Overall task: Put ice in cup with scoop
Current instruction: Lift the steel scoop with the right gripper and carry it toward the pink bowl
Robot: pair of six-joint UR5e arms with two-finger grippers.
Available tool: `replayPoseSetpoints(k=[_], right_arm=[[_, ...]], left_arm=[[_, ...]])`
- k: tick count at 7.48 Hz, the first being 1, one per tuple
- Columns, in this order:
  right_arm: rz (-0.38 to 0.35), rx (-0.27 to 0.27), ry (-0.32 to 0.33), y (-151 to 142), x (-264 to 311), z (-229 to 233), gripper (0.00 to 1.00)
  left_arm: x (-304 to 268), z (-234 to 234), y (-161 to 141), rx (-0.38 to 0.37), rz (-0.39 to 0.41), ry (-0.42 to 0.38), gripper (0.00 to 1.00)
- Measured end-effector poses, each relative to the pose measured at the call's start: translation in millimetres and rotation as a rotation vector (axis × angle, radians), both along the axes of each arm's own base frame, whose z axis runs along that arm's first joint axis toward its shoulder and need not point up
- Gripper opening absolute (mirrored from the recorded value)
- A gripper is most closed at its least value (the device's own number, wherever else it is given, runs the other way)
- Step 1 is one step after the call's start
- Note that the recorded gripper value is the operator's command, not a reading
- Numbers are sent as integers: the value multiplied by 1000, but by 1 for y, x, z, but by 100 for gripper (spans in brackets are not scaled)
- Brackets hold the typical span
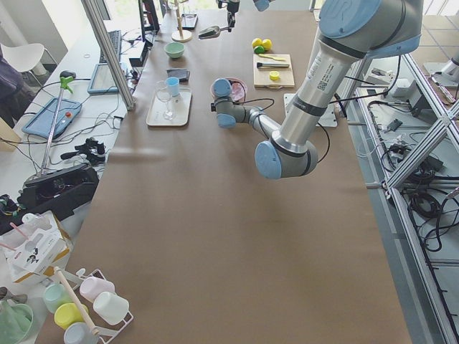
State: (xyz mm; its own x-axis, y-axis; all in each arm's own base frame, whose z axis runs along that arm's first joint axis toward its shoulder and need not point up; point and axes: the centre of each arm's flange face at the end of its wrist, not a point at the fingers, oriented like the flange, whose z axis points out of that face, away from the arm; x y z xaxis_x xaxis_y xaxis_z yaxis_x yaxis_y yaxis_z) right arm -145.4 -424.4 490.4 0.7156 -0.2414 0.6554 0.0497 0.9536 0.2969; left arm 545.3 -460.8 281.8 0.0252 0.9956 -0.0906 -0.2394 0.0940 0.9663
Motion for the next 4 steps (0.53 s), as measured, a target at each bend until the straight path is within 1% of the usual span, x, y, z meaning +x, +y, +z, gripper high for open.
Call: replayPoseSetpoints(k=[2,3,4], right_arm=[[-93,106,13,12,7,-34,0],[-171,181,18,12,0,-53,0],[-297,279,35,4,-20,-77,0]], left_arm=[[1,-1,-1,0,0,0,98],[2,-1,-1,-1,0,-1,98],[2,0,-1,-1,2,-1,98]])
